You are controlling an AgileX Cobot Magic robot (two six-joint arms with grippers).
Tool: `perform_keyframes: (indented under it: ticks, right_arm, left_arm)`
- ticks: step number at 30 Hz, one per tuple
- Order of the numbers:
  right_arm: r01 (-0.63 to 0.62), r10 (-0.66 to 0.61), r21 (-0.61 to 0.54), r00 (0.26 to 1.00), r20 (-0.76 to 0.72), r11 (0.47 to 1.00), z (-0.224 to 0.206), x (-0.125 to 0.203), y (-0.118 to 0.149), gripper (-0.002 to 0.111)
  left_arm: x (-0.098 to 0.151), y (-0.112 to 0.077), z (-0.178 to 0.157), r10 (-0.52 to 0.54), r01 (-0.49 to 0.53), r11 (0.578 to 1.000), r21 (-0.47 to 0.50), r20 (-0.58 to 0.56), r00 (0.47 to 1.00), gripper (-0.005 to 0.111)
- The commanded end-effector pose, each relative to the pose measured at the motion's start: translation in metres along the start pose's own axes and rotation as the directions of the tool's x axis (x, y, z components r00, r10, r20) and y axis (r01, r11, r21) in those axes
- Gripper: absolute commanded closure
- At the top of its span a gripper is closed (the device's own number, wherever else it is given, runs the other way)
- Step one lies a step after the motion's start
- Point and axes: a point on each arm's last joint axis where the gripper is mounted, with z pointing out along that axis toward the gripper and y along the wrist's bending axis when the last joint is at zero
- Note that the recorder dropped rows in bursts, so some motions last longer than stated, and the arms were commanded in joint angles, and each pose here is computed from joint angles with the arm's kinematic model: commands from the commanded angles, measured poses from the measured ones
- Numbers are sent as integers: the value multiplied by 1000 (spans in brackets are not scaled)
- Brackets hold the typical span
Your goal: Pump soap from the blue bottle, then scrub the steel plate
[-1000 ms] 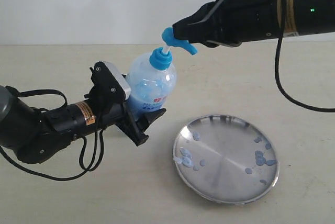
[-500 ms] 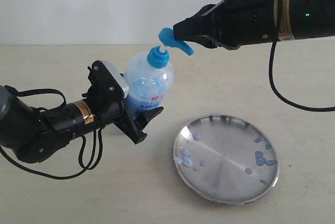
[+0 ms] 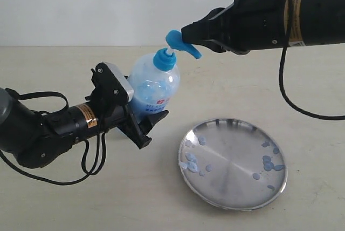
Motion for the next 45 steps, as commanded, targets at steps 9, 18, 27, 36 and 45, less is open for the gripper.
perform_keyframes:
  ticks: [9,18,27,36,45]
  right_arm:
    - [245,-339,469,933,125,849,-69,-36,2,109]
    - [323,-549,565,784,290,759,-173,-24,66,109]
    - [31,-329,480,767,550,877,-221,103,81,109]
    - [-13,-301,490,776,555,871,-220,119,75,109]
    - [-13,-301,490,776,555,871,-220,119,75,109]
  left_arm:
    - [-22,8,-1,-463,477,879,-19,211,861,102]
    - [-23,6,-1,-527,537,843,18,224,820,102]
    - [-4,-3,4,-542,547,837,30,181,820,102]
    - [-7,-12,4,-457,444,889,110,170,873,97]
    - [9,-18,5,-164,162,982,98,9,986,19]
